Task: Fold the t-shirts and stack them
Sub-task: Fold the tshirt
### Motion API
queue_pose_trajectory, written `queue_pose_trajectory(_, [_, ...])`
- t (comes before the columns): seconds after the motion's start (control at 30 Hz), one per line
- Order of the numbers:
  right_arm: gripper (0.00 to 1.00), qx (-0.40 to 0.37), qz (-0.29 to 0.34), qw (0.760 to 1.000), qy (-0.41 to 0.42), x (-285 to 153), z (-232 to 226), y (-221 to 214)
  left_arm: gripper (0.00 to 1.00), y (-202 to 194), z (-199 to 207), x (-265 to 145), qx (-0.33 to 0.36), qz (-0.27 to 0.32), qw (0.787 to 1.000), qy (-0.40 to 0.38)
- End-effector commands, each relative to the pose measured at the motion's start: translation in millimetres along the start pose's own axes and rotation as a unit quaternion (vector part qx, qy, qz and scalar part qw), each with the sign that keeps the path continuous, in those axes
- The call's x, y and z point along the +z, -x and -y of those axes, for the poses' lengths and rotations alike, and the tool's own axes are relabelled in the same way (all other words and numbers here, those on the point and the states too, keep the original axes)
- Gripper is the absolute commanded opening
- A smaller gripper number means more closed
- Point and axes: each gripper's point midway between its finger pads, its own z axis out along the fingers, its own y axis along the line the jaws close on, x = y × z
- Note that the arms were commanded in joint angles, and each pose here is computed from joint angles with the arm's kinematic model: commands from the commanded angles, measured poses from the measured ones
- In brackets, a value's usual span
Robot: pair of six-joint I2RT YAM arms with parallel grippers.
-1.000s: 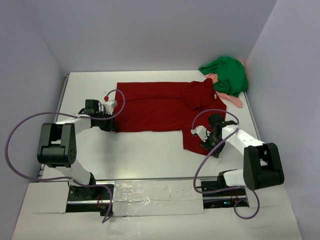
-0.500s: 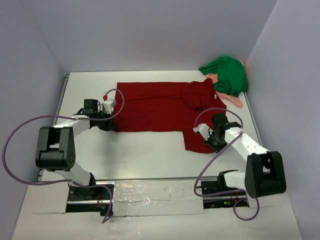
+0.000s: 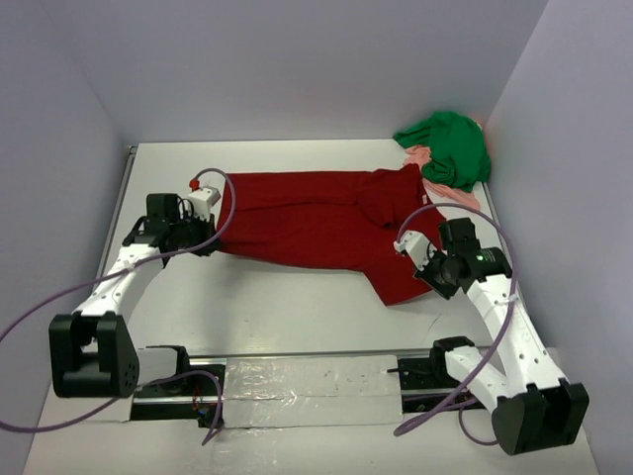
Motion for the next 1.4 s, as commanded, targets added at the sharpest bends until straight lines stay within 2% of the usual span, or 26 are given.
queue_pose_trajectory(0.0, [0.00, 0.002, 0.001, 1.000, 0.023, -27.6, -17.9, -7.4, 0.00, 8.8, 9.5, -23.9, 0.017, 0.005, 1.000, 0.002])
queue_pose_trajectory(0.2, [0.00, -0.007, 0.010, 0.999, 0.034, -51.7, -34.9, -16.0, 0.00, 1.8, 23.9, -45.9, 0.021, -0.006, 1.000, -0.009])
queue_pose_trajectory(0.4, [0.00, -0.010, 0.028, 0.999, 0.023, -59.9, -34.3, -11.9, 0.00, 10.1, 26.7, -62.9, 0.032, 0.026, 0.999, 0.003])
queue_pose_trajectory(0.73, [0.00, 0.017, 0.047, 0.999, 0.007, -23.0, 26.7, 48.7, 0.00, 18.3, 4.5, -14.8, 0.019, -0.005, 1.000, -0.017])
queue_pose_trajectory(1.0, [0.00, 0.031, 0.028, 0.999, 0.018, 9.5, 69.8, 81.5, 0.00, 21.5, -14.3, 18.8, 0.015, -0.033, 0.999, -0.023])
queue_pose_trajectory(1.37, [0.00, 0.060, 0.036, 0.998, 0.004, 26.2, 139.0, 122.4, 0.00, 34.9, -33.4, 34.6, 0.016, -0.033, 0.999, -0.019])
